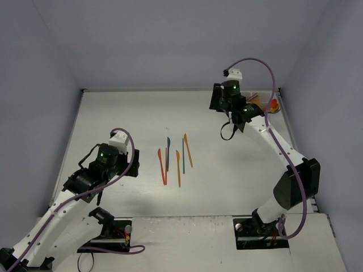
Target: Sort the eating utensils into containers
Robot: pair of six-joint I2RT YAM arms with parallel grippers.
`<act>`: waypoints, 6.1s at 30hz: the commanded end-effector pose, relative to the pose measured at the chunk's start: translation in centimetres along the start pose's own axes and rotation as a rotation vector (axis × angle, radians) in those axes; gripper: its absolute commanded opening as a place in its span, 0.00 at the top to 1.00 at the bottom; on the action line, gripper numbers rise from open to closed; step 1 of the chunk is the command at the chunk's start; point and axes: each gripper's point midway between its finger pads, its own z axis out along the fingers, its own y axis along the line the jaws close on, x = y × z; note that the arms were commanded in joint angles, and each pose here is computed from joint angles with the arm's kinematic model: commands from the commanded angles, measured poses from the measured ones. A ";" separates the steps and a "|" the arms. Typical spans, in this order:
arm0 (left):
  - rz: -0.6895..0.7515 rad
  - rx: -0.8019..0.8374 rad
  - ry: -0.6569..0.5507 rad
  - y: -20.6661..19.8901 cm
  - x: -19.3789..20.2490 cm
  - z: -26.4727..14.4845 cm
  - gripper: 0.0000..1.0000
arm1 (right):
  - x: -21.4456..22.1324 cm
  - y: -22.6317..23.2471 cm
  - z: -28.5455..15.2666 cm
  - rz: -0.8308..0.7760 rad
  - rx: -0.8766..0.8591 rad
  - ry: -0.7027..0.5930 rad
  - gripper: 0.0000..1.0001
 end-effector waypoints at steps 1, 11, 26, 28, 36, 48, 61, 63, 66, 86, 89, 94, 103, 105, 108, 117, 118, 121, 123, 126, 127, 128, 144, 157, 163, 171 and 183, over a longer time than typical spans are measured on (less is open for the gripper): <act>-0.015 0.011 -0.053 -0.5 -2.0 -0.1 0.13 | 9.7 3.1 -3.0 -0.019 -0.078 0.286 0.58; -0.016 0.015 -0.051 -0.6 -1.9 -0.1 0.13 | 20.8 8.4 -4.2 -0.048 -0.078 0.501 0.59; -0.019 0.013 -0.068 -0.5 -2.1 -0.5 0.13 | 26.3 10.4 -0.7 -0.079 -0.013 0.609 0.70; -0.020 0.014 -0.071 -0.4 -2.1 -0.6 0.13 | 26.6 10.5 -0.2 -0.083 -0.004 0.613 0.70; -0.023 0.006 -0.073 -0.3 -2.1 -0.6 0.13 | 28.1 9.9 1.3 -0.095 0.045 0.630 0.74; -0.020 0.003 -0.064 -0.3 -2.0 -0.5 0.13 | 27.7 8.0 3.0 -0.105 0.111 0.610 0.99; -0.018 -0.001 -0.062 -0.2 -2.0 -0.4 0.13 | 7.7 9.8 1.0 -0.034 -0.020 0.196 1.00; -0.018 -0.001 -0.062 -0.2 -2.0 -0.4 0.13 | 3.5 7.8 0.4 0.006 0.003 0.102 1.00; -0.017 -0.003 -0.061 -0.2 -2.0 -0.3 0.13 | -2.2 3.4 -0.7 0.065 0.073 -0.038 1.00; -0.019 -0.018 -0.057 0.0 -1.9 -0.2 0.13 | -14.3 -17.6 5.1 0.326 0.432 -0.551 1.00; -0.022 -0.024 -0.057 0.1 -1.8 -0.2 0.13 | -13.6 -17.7 7.6 0.330 0.423 -0.546 1.00; -0.025 -0.031 -0.056 0.2 -1.8 -0.1 0.13 | -12.0 -17.6 10.7 0.344 0.400 -0.536 1.00; -0.026 -0.028 -0.047 0.2 -1.6 0.1 0.13 | -10.1 -17.1 13.8 0.372 0.369 -0.532 1.00; -0.025 -0.027 -0.045 0.1 -1.6 0.1 0.13 | -10.2 -17.0 13.8 0.376 0.365 -0.538 1.00; -0.024 -0.022 -0.041 0.0 -1.5 0.1 0.13 | -10.1 -16.9 14.1 0.375 0.361 -0.535 1.00; -0.021 -0.017 -0.038 -0.1 -1.5 0.2 0.13 | -7.7 -16.5 15.3 0.367 0.360 -0.488 0.98; -0.021 -0.016 -0.038 -0.1 -1.5 0.2 0.13 | -7.5 -16.4 15.4 0.366 0.358 -0.484 0.97; -0.019 -0.013 -0.037 -0.2 -1.4 0.1 0.13 | -7.2 -16.1 15.1 0.379 0.349 -0.479 0.90; -0.017 -0.011 -0.037 -0.3 -1.4 0.1 0.13 | -7.2 -15.5 14.7 0.374 0.332 -0.475 0.82; -0.016 -0.007 -0.040 -0.4 -1.4 0.0 0.13 | -7.0 -14.8 13.9 0.357 0.318 -0.463 0.76; -0.015 -0.006 -0.042 -0.4 -1.5 0.0 0.13 | -6.9 -14.5 13.6 0.352 0.311 -0.459 0.75; -0.016 -0.004 -0.043 -0.4 -1.5 0.0 0.13 | -6.9 -14.2 13.3 0.349 0.303 -0.457 0.73; -0.202 0.084 0.062 -4.2 -3.3 1.8 0.20 | -7.7 -11.4 -2.5 0.232 0.179 -0.317 0.70; -0.219 0.078 0.257 -10.8 -5.8 9.5 0.34 | 2.5 -11.7 -12.2 0.185 0.105 -0.109 0.60; -0.214 0.067 0.355 -13.6 -3.5 12.3 0.50 | 3.9 -12.1 -14.2 0.168 0.110 -0.087 0.60; -0.170 0.060 0.468 -14.3 1.6 11.9 0.61 | 5.2 -12.8 -16.0 0.144 0.127 -0.072 0.59; -0.141 0.002 0.541 -13.7 5.0 13.1 0.72 | 6.5 -12.9 -16.1 0.129 0.129 -0.038 0.59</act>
